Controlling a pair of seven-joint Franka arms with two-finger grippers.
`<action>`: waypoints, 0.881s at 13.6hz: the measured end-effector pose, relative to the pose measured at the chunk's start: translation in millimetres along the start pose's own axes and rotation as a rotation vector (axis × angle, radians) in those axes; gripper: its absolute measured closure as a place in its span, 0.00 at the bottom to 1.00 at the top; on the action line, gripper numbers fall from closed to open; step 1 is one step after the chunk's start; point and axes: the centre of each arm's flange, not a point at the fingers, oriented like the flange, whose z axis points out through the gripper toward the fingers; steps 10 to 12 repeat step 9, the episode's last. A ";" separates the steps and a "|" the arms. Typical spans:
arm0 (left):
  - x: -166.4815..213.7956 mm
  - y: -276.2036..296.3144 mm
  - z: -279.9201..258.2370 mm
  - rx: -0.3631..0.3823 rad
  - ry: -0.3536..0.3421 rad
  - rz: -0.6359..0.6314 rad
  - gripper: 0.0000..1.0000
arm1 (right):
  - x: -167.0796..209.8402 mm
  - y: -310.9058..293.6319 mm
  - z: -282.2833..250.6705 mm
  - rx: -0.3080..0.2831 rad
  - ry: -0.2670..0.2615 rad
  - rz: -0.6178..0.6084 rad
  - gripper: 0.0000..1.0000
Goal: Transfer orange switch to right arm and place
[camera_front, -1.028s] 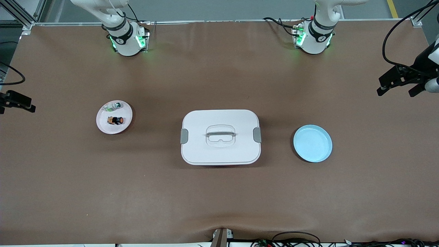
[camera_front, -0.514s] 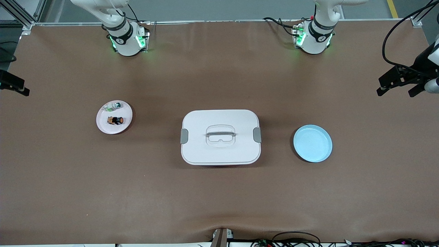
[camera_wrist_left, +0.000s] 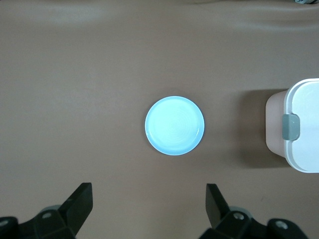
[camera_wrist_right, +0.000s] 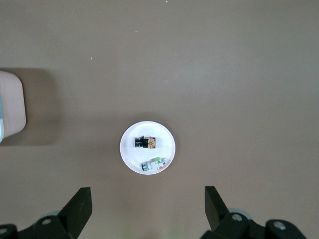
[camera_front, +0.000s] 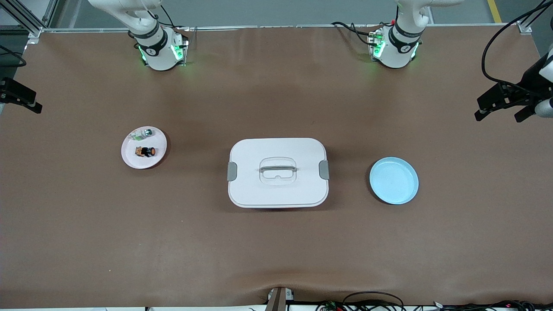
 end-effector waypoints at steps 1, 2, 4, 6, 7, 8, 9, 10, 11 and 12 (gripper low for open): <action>0.0 0.0 0.0 0.000 0.000 0.000 0.00 | 0.2 -0.8 -0.1 0.000 0.001 0.010 0.00; 0.0 0.0 0.0 0.000 0.000 0.000 0.00 | 0.3 -1.2 -0.2 0.000 0.002 0.016 0.00; 0.0 0.0 0.0 0.000 0.000 0.000 0.00 | 0.5 -2.3 -0.4 0.006 0.003 0.031 0.00; 0.0 0.0 0.0 0.000 0.000 0.000 0.00 | 0.6 -4.2 -0.8 0.017 0.005 0.052 0.00; 0.0 0.0 0.0 0.000 0.000 0.000 0.00 | 0.6 -4.3 -0.8 0.017 0.005 0.059 0.00; 0.0 0.0 0.0 0.000 0.000 0.000 0.00 | 0.6 -4.2 -0.8 0.017 0.005 0.065 0.00; 0.0 0.0 0.0 0.000 0.000 0.000 0.00 | 0.6 -4.0 -0.8 0.017 0.005 0.067 0.00; 0.0 0.0 0.0 0.000 0.000 0.000 0.00 | 0.6 -4.0 -0.8 0.017 0.005 0.067 0.00; 0.0 0.0 0.0 0.000 0.000 0.000 0.00 | 0.6 -4.0 -0.8 0.017 0.005 0.067 0.00; 0.0 0.0 0.0 0.000 0.000 0.000 0.00 | 0.6 -4.0 -0.8 0.017 0.005 0.067 0.00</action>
